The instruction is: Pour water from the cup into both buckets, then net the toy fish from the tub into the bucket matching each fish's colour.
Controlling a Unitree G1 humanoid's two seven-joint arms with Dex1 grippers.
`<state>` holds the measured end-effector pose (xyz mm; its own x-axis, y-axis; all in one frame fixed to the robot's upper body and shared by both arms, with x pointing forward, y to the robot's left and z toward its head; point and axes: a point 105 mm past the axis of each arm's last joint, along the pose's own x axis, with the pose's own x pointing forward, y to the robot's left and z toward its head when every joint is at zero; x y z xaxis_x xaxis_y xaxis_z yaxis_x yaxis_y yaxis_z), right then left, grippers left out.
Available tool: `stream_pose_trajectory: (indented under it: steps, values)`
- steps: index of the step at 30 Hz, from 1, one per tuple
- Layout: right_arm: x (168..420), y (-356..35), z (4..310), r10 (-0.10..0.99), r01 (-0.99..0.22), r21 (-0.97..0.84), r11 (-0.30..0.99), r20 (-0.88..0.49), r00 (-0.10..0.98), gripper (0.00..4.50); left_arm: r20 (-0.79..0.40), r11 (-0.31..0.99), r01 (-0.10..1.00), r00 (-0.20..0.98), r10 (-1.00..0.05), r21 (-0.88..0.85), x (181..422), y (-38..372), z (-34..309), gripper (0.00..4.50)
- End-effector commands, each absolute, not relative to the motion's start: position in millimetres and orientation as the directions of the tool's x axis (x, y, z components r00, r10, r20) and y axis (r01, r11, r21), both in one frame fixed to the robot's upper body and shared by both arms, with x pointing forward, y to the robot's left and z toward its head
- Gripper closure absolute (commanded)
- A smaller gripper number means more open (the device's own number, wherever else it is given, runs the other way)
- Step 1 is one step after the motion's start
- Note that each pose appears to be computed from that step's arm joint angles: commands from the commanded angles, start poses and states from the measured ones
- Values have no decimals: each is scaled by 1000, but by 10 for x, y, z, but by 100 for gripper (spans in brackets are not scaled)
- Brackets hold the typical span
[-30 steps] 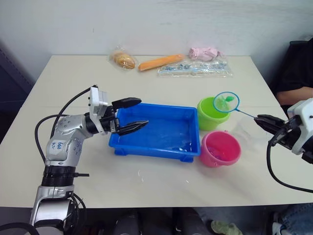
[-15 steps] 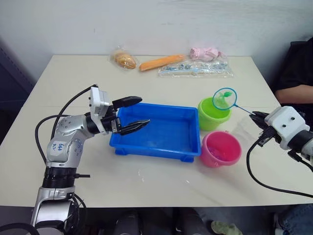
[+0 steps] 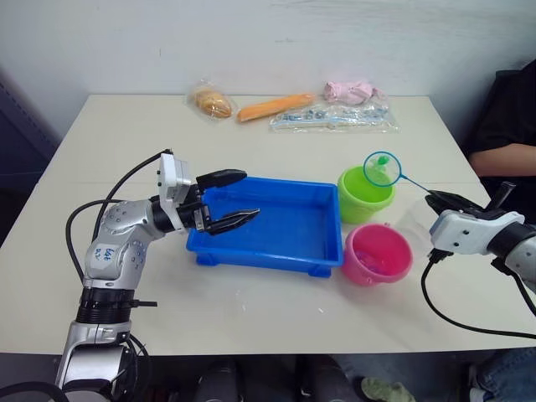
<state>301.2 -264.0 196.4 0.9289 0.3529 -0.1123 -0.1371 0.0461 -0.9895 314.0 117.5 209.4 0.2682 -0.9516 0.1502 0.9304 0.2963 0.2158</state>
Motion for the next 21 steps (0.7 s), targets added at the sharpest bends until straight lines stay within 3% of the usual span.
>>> stream_pose_trajectory:
  steps: [1,10,18,21]
  values:
    - [3017,-2659,2111,347,-14,-999,-43,-28,937,450,163,287,922,250,-954,261,3098,1151,2175,3]
    - [2977,-2635,2107,350,62,-984,-166,0,937,450,173,291,923,253,-952,252,3097,1134,2152,3]
    - [2973,-2635,2130,338,64,-981,-181,-2,941,450,172,288,924,251,-953,251,3101,1127,2149,3]
    - [2983,-2657,2162,320,63,-991,-121,22,947,450,173,288,924,250,-953,250,3104,1125,2150,3]
